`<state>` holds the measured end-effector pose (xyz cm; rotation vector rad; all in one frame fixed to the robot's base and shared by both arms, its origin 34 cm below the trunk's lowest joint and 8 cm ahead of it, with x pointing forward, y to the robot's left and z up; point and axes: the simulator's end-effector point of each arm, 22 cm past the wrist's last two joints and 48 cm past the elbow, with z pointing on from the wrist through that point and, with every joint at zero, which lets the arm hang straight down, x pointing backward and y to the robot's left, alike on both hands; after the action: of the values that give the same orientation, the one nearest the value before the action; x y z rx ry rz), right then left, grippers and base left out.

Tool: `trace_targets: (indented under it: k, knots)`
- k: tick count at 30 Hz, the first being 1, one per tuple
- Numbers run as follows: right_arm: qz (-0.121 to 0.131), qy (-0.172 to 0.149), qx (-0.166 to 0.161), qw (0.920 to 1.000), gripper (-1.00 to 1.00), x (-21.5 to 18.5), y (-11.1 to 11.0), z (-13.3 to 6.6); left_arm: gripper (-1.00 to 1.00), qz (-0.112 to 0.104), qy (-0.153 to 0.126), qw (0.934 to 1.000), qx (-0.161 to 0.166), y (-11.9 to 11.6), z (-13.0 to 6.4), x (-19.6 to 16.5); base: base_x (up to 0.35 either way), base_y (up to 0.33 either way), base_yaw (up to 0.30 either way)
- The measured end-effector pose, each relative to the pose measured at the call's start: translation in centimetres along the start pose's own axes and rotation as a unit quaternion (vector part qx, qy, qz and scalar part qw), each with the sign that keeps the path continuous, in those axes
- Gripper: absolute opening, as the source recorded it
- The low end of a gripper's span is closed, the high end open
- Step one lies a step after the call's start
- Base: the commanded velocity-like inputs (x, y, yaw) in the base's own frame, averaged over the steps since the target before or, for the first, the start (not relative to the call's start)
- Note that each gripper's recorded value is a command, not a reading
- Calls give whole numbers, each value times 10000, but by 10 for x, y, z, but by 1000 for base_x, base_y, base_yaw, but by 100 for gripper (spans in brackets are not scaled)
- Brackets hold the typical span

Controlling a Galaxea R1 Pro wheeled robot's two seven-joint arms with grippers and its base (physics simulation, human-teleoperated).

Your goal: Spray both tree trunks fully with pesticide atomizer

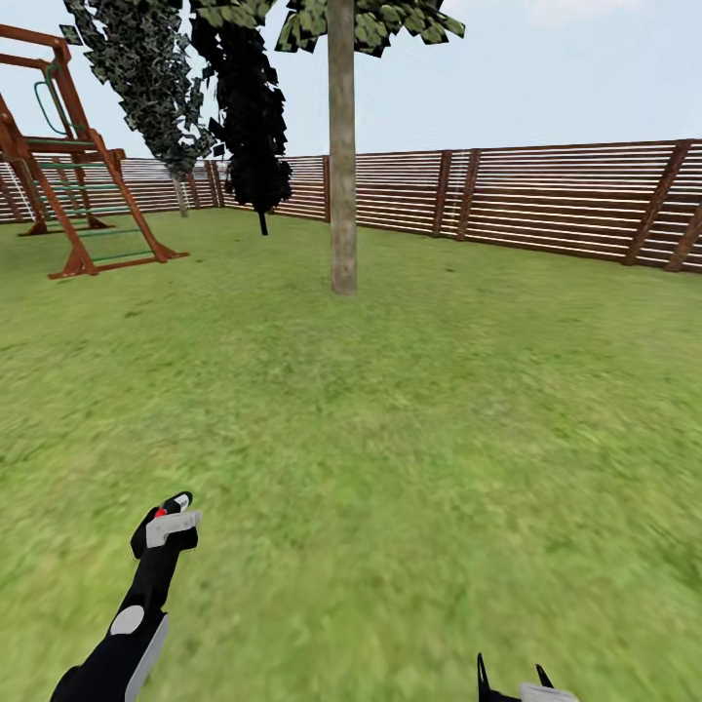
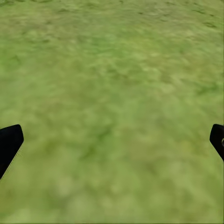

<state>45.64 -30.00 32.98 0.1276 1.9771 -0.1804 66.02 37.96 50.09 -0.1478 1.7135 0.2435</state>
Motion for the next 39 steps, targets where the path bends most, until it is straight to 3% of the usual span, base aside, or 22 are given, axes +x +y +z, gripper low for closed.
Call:
trace_targets:
  k: [39]
  knots:
    - [0,0,-3,10000,100,0,0,0,-100,3,-11,10000,8,-1,0,-1,342,0,0]
